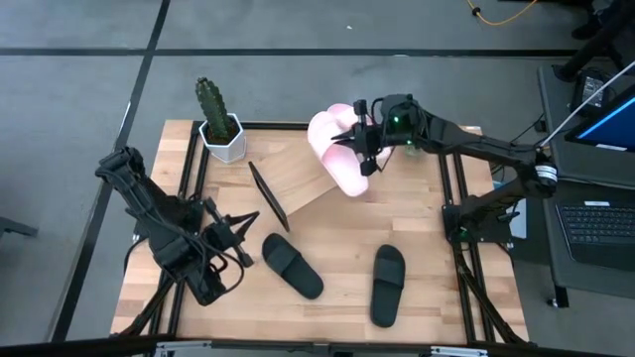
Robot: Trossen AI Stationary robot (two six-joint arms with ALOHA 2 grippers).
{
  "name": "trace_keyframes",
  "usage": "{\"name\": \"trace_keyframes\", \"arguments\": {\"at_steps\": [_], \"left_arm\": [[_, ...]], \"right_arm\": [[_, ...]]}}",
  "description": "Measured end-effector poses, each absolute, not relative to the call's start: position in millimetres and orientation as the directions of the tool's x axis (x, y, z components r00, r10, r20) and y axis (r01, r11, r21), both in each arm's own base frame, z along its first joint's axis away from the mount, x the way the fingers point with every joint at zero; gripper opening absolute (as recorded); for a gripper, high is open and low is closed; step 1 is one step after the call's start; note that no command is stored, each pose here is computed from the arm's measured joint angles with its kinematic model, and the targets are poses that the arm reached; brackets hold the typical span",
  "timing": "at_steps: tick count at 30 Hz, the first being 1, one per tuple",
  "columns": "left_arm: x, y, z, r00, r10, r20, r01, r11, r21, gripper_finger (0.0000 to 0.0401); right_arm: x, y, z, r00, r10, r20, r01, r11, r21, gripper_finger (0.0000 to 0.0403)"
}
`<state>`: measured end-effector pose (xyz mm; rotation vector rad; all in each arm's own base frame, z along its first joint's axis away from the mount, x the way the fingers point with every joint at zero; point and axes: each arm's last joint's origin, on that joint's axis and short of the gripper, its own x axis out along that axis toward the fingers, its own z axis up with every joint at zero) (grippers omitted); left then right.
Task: Pick and place slides into the shelf
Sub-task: Put the pink slides on the shelf
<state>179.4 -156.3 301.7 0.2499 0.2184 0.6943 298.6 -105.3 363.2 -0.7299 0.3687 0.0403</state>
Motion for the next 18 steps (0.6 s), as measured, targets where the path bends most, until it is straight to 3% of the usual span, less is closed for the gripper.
{"name": "trace_keyframes", "arguments": {"at_steps": [8, 18], "left_arm": [[175.7, -153.9, 286.1, 0.746, 0.655, -0.116, -0.610, 0.743, 0.274, 0.0001], [175.6, -153.8, 285.8, 0.746, 0.656, -0.113, -0.611, 0.742, 0.275, 0.0001]], "right_arm": [[306.9, -140.8, 339.5, 0.911, -0.118, -0.395, -0.171, 0.764, -0.622, 0.0016], [312.8, -174.8, 315.2, 0.916, -0.030, -0.399, -0.228, 0.782, -0.580, 0.0016]]}}
